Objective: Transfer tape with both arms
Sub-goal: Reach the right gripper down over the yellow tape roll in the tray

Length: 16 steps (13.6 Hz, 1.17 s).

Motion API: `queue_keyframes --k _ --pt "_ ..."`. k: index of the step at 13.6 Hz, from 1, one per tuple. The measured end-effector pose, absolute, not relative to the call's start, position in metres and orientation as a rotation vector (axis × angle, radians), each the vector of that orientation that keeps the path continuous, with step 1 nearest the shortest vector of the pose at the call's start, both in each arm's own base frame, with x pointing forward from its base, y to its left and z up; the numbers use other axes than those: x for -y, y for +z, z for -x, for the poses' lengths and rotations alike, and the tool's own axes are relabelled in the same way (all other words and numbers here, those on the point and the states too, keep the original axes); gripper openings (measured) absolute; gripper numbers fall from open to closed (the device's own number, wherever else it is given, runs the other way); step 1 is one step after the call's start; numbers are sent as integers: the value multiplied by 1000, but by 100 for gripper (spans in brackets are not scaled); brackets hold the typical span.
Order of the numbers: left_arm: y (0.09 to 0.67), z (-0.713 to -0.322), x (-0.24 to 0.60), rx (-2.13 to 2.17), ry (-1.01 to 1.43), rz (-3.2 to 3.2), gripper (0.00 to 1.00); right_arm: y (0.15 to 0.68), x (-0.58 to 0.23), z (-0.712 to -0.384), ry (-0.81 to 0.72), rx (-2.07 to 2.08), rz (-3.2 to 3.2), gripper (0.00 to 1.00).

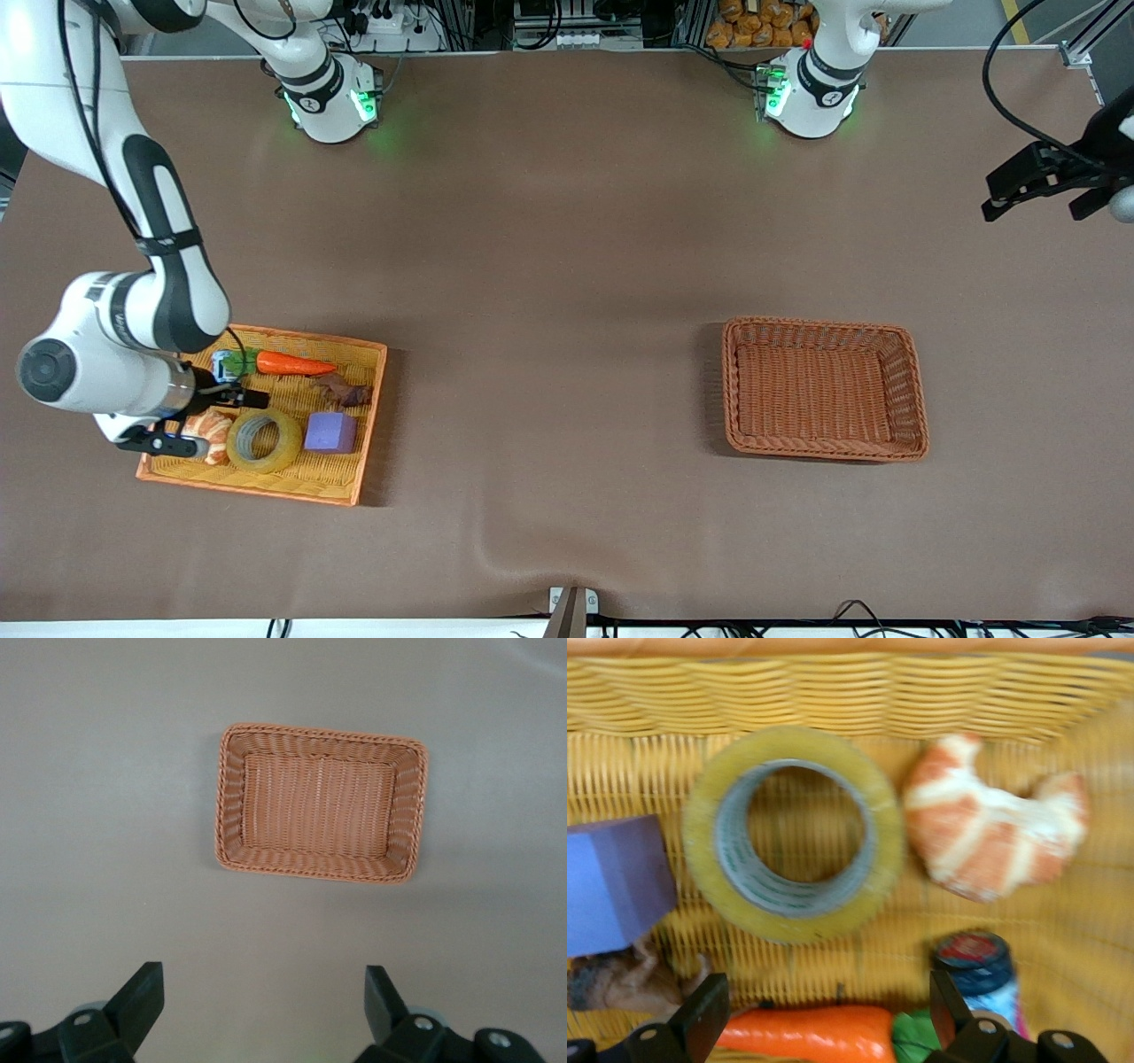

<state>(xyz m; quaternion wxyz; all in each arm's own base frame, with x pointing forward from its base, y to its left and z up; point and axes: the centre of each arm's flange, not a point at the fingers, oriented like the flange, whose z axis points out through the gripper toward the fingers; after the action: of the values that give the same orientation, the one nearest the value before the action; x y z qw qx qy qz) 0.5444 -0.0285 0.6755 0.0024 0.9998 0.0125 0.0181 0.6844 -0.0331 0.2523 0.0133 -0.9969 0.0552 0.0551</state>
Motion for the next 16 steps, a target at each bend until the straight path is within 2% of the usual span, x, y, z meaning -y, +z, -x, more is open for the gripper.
queue_keyframes --k 6,12,16 --pt "676 -545 17 -63 58 -3136 100 223 25 -694 164 -156 3106 100" --pt "672 -540 20 -53 -9 -3139 100 228 35 -704 117 -166 3110 100" --pt "680 -534 19 -54 4 -3138 100 221 7 -708 79 -87 3120 100"
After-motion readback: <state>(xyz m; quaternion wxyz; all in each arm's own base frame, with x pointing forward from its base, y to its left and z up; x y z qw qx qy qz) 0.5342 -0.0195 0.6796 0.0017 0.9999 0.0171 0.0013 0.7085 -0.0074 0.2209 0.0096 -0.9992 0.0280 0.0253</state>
